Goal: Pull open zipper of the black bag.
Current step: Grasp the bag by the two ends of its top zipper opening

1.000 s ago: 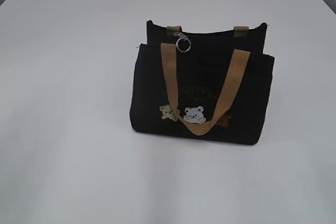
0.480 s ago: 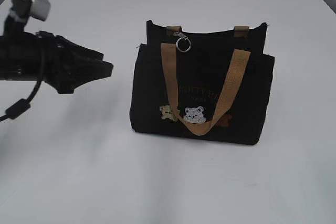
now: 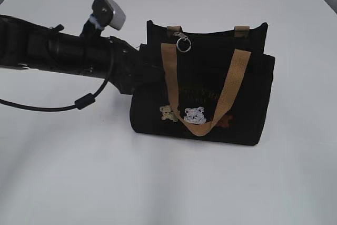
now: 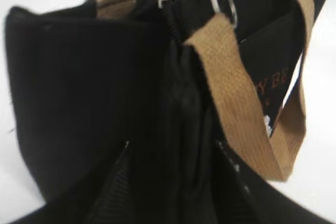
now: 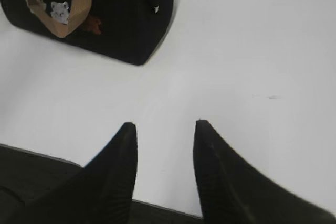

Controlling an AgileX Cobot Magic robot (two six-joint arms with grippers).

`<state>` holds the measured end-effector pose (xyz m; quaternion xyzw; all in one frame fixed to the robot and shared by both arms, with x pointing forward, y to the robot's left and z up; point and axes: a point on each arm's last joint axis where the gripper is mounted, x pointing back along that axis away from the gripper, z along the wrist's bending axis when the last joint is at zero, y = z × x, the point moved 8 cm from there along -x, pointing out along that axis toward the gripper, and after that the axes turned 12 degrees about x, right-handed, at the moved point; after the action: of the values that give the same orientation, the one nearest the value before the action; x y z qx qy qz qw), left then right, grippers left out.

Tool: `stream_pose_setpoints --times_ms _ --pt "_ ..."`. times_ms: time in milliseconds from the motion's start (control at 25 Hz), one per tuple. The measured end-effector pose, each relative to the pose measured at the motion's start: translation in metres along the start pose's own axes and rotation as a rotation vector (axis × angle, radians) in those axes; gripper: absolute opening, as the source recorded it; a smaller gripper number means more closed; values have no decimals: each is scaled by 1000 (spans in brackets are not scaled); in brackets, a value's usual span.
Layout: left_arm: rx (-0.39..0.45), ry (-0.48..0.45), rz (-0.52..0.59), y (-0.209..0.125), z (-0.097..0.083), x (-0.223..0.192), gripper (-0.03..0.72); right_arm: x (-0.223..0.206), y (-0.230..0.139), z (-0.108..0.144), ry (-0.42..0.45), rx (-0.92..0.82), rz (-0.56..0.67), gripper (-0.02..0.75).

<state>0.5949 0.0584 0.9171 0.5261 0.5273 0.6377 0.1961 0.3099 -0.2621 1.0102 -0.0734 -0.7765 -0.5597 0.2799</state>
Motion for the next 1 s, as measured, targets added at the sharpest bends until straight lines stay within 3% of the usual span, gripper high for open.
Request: stream_pose_setpoints --times_ms 80,200,480,600,760,1000 --pt "-15 -16 3 2 -4 -11 292 -10 21 -2 46 47 -29 292" --pt "-27 -9 16 3 -6 -17 74 -39 66 -6 133 89 -133 292" --pt "-28 -5 19 2 -6 -18 66 -166 132 -11 398 173 -192 292" --pt "-28 -5 19 2 -6 -18 66 -217 158 -3 434 187 -183 292" --pt "-28 -6 19 2 -6 -18 66 -273 174 19 509 42 -106 292" --pt "-28 -6 19 2 -6 -18 66 -311 190 45 575 -136 -37 292"
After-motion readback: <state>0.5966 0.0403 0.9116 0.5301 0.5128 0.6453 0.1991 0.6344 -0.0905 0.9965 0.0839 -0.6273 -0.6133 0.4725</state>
